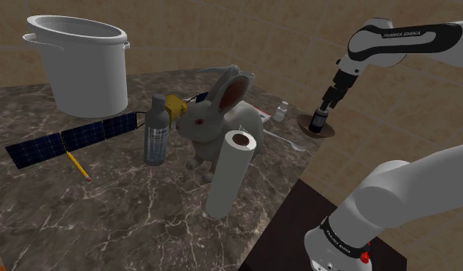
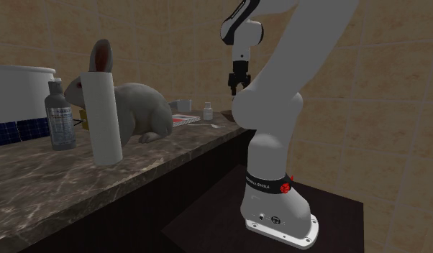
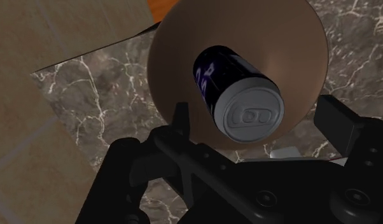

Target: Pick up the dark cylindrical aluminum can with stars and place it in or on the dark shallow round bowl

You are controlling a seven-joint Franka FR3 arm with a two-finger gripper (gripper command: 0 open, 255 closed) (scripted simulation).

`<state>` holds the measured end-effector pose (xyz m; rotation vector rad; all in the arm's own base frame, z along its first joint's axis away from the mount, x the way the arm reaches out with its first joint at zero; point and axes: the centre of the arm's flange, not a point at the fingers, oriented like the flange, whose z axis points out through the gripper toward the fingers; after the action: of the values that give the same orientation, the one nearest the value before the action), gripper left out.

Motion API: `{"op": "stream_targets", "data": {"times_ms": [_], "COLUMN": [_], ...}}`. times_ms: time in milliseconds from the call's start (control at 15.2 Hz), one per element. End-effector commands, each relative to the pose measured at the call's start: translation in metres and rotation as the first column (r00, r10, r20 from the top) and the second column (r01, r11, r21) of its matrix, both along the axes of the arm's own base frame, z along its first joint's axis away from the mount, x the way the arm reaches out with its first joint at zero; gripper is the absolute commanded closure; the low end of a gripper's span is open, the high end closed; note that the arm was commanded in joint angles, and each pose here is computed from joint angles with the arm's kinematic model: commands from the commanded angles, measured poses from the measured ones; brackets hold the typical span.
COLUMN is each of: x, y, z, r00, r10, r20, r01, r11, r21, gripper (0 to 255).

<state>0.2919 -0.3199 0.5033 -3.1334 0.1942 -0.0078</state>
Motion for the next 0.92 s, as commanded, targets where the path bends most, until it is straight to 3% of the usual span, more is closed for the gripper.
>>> {"op": "stream_targets", "data": {"times_ms": [0, 66, 330, 858], "x": [0.0, 0.0, 0.0, 0.0], "y": [0.0, 0.0, 0.0, 0.0], "z": [0.0, 0.0, 0.05, 0.05], "r00": [1.0, 1.0, 1.0, 1.0], "r10": [0.0, 0.0, 0.0, 0.0], "r20": [0.0, 0.0, 0.0, 0.0], "r01": [0.0, 0.0, 0.0, 0.0], "r11": [1.0, 1.0, 1.0, 1.0], "r21": [0.0, 0.0, 0.0, 0.0], "gripper": [0, 0, 0, 0]}}
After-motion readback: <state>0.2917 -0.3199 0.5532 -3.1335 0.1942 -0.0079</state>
